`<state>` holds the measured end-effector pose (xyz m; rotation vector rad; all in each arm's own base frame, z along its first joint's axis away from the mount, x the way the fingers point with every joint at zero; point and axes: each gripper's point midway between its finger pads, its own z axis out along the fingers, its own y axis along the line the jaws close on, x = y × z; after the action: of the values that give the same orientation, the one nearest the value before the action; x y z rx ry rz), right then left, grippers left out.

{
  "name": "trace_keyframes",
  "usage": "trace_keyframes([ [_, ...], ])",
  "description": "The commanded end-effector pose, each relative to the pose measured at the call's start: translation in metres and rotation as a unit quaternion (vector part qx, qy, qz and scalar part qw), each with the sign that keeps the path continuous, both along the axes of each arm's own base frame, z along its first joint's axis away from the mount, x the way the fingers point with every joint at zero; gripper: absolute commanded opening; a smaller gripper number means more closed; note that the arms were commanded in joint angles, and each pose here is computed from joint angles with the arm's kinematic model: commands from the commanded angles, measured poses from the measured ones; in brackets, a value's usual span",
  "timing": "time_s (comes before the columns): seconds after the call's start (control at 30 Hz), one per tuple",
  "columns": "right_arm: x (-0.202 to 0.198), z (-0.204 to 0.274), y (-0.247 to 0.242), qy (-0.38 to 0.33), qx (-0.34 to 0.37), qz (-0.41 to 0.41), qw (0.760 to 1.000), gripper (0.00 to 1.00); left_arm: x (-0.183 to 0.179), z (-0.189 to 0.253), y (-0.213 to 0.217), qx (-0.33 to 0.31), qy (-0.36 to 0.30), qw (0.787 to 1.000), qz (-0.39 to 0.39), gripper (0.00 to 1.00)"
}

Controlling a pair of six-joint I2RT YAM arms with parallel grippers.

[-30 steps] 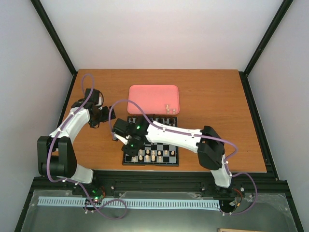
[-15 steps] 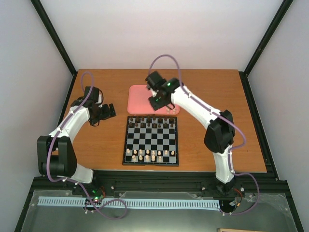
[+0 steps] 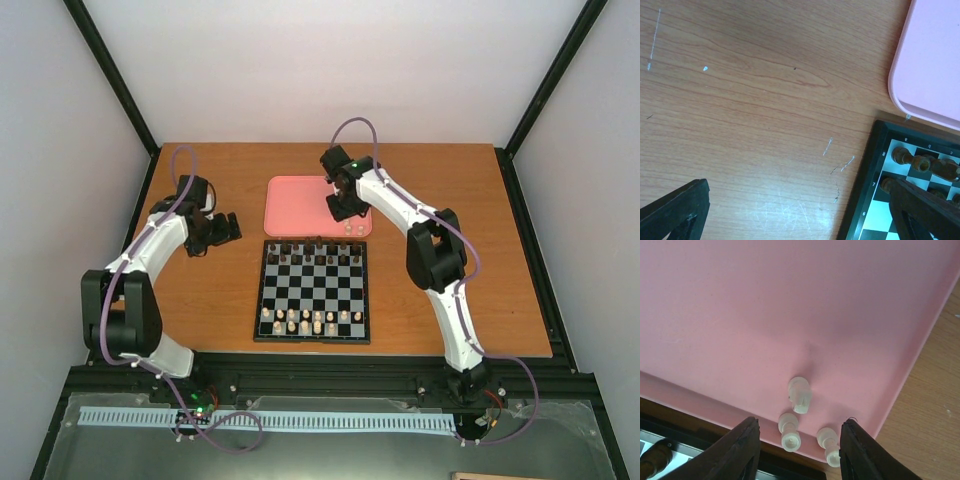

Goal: Set up the chess pieces on the board
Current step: Pick up the chess piece from the storage box.

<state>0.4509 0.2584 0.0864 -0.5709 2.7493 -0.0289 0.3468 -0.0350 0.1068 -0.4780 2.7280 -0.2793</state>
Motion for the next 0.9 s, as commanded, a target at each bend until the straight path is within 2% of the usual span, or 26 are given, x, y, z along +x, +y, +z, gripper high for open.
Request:
trace_keyframes([
  [0.0,0.008,-0.005,0.001,0.001,0.008,0.006,1.0,0.44,0.009,0.006,0.0,0.006,-0.003,1.0,-0.005,1.0],
  [0.6,0.021,-0.042,0.0,0.046,0.036,0.005,0.998,0.33,0.017,0.006,0.002,0.012,0.001,1.0,-0.003,1.0],
  [0.87,0.021,-0.041,0.004,0.051,0.046,0.011,0.998,0.19,0.02,0.005,0.002,0.011,0.004,1.0,-0.003,1.0],
])
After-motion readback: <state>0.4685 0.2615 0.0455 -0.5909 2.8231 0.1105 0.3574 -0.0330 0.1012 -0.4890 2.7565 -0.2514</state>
